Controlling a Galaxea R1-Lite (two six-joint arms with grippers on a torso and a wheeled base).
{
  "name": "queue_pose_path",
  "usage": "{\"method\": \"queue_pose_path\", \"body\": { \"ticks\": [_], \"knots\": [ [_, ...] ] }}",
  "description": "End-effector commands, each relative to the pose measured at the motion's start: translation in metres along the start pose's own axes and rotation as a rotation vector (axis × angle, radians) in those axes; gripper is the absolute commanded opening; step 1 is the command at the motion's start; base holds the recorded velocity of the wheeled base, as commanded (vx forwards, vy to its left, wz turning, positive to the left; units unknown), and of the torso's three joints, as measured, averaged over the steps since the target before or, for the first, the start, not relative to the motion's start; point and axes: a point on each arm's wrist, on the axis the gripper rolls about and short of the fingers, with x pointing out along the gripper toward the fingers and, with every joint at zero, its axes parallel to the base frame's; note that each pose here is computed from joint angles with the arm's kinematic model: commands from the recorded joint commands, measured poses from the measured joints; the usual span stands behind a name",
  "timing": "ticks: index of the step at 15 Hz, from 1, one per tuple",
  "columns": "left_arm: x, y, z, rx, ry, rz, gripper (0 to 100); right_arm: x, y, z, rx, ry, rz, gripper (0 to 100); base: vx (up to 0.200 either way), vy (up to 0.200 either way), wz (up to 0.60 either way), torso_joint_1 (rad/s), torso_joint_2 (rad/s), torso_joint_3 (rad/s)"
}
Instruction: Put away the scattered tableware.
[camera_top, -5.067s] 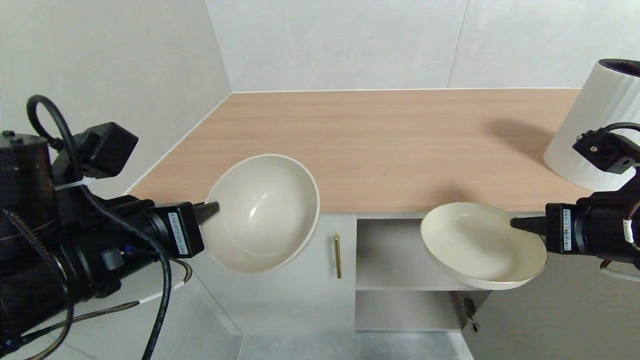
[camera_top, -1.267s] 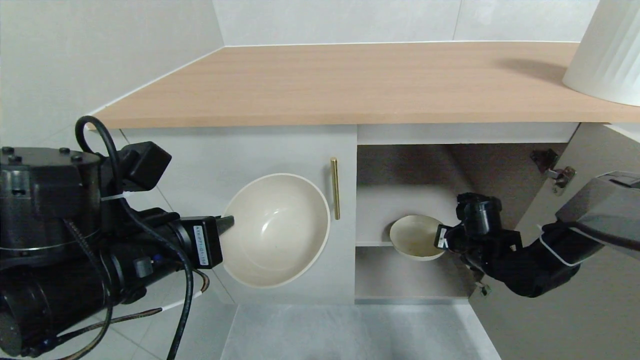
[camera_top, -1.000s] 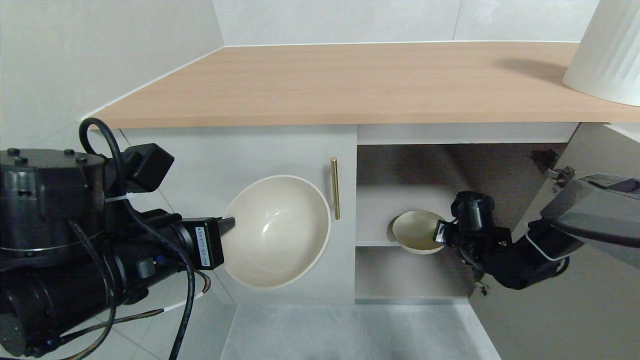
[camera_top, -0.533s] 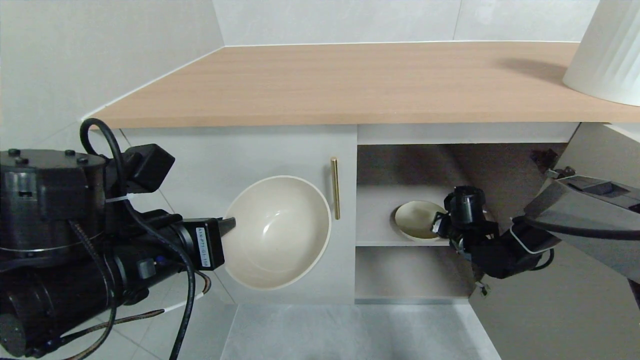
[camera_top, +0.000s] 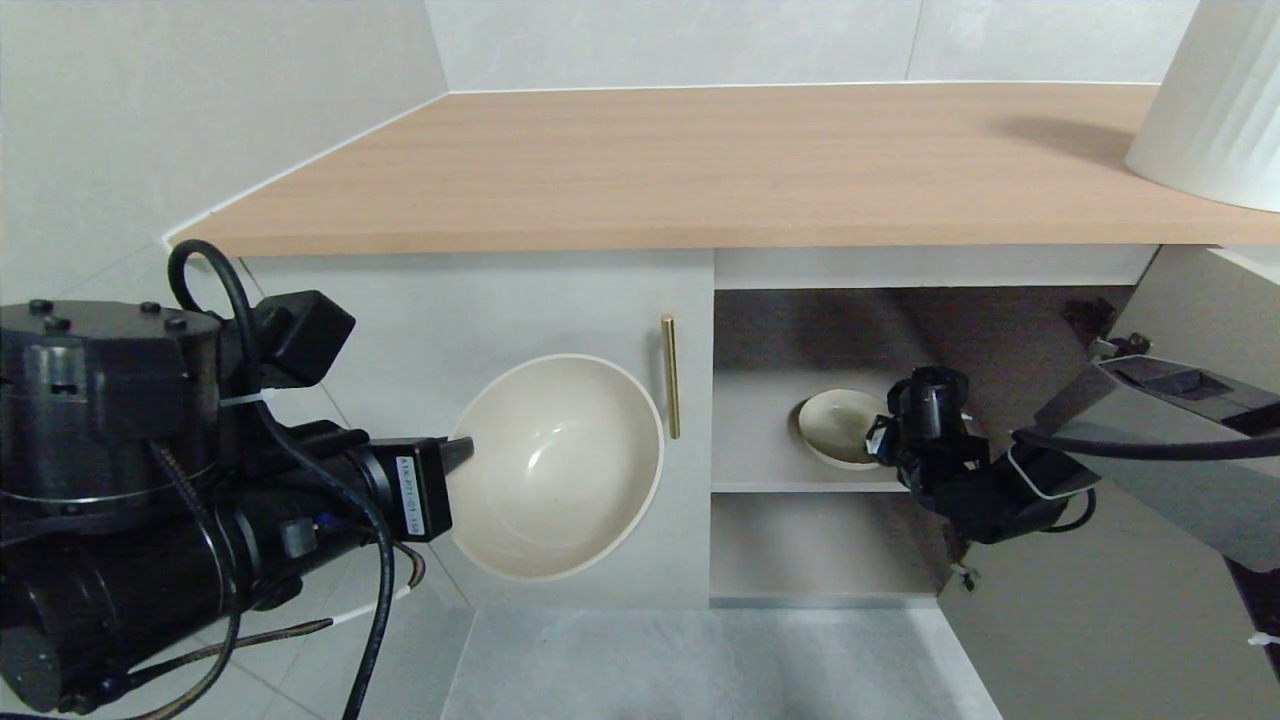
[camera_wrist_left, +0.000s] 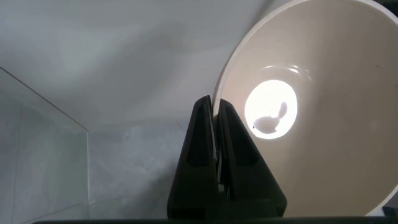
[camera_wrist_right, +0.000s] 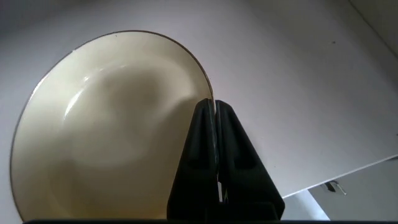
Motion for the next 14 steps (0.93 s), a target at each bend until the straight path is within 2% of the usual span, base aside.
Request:
{"method": "queue_pose_path", "body": {
  "ticks": [1,2,6,9,10,13,14],
  "knots": [
    [0.0,0.0,0.0,0.0,0.001,0.001,0,0.0,0.0,0.0,0.001,-0.001,0.0,0,0.0,0.0,0.0,0.0,0.0,0.0],
    [0.001,0.0,-0.001,0.0,0.003,0.001,0,0.0,0.0,0.001,0.002,-0.004,0.001,100,0.0,0.0,0.0,0.0,0.0,0.0],
    [0.002,0.0,-0.001,0.001,0.006,-0.001,0,-0.01,0.001,0.016,0.017,-0.033,0.002,100,0.0,0.0,0.0,0.0,0.0,0.0],
    [0.006,-0.001,-0.002,0.007,0.018,0.002,0,-0.06,0.004,0.047,0.018,-0.044,0.06,100,0.0,0.0,0.0,0.0,0.0,0.0],
    [0.01,-0.002,-0.002,0.016,0.023,0.001,0,-0.096,0.004,0.064,-0.002,-0.009,0.123,100,0.0,0.0,0.0,0.0,0.0,0.0],
    [0.022,-0.009,0.001,0.135,0.036,-0.011,0,-0.195,-0.001,0.102,-0.079,0.159,0.37,100,0.0,0.0,0.0,0.0,0.0,0.0],
    [0.027,-0.016,-0.004,0.159,0.057,-0.027,0,-0.239,-0.012,0.12,-0.107,0.227,0.473,100,0.0,0.0,0.0,0.0,0.0,0.0]
  ]
}}
